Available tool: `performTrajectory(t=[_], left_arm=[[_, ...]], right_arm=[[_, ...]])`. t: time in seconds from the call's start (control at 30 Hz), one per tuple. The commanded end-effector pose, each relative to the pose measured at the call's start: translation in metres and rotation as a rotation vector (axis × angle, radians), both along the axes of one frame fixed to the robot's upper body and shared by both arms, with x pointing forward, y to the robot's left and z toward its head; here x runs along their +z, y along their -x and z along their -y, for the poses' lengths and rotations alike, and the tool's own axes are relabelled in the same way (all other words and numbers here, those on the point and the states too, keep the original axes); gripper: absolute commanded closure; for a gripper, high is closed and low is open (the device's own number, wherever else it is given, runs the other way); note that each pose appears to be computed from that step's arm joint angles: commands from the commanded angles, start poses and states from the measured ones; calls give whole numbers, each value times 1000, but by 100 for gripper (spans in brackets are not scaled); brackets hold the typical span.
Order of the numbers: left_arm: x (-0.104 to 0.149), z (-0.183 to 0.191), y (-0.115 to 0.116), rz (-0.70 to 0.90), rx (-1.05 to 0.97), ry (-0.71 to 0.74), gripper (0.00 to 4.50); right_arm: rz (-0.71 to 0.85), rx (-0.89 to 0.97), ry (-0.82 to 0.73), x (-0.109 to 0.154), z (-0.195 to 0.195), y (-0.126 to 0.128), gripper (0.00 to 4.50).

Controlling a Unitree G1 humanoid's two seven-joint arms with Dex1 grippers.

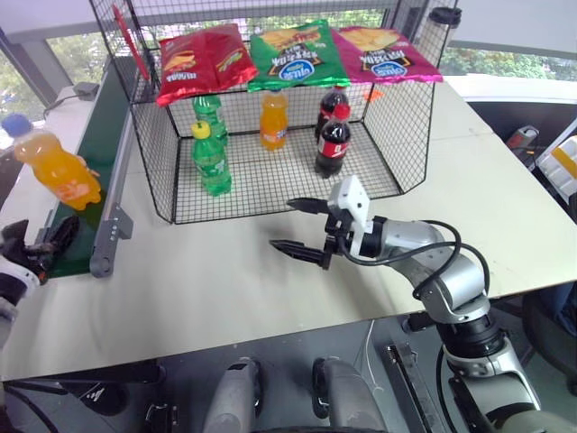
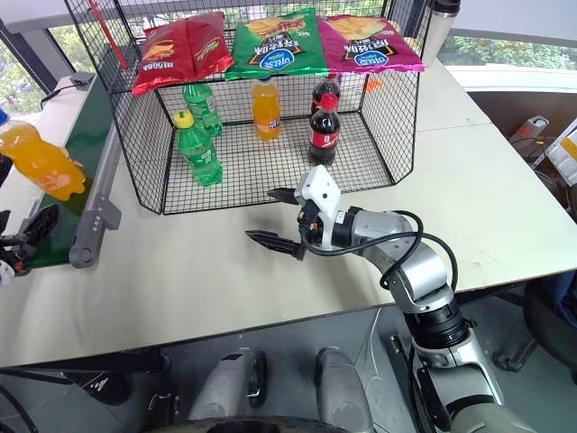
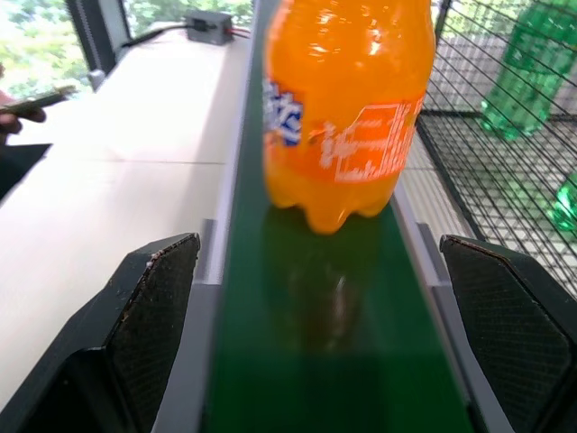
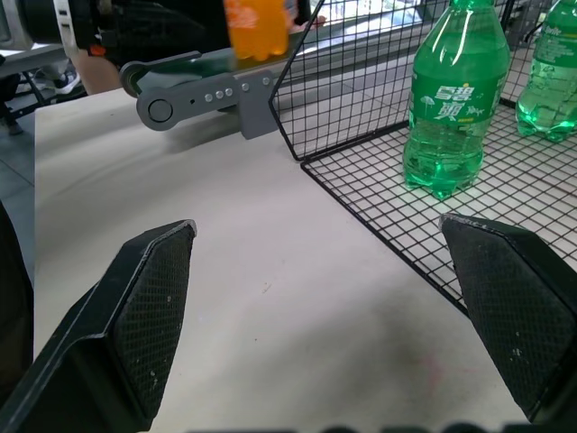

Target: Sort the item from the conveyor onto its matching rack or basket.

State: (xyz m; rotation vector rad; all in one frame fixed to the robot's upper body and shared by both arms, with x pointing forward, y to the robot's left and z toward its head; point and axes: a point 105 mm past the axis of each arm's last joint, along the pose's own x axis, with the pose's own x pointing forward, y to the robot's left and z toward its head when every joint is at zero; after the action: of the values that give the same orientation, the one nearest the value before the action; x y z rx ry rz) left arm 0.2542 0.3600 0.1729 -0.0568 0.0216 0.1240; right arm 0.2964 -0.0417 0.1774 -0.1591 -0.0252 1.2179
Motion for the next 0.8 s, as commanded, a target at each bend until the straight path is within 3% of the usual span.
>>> performTrajectory(t=[0.03, 0.3, 0.33, 0.43, 0.6, 0.8], left_arm=[[10, 4, -3, 35, -13, -38, 0], [3, 12, -8, 17, -57, -78, 0], [3, 15, -6, 21, -80, -71, 54], [10, 20, -2, 61, -131, -45, 152], [28, 22, 0, 110, -178, 1, 153], [66, 27, -4, 225, -224, 27, 153]], right_arm=[[51, 10, -15, 12, -2, 0, 1], [51, 3, -14, 11, -1, 0, 1], [52, 2, -14, 11, -1, 0, 0], [52, -2, -12, 12, 0, 0, 0], [51, -2, -9, 11, 0, 0, 0], [50, 4, -9, 12, 0, 1, 0]])
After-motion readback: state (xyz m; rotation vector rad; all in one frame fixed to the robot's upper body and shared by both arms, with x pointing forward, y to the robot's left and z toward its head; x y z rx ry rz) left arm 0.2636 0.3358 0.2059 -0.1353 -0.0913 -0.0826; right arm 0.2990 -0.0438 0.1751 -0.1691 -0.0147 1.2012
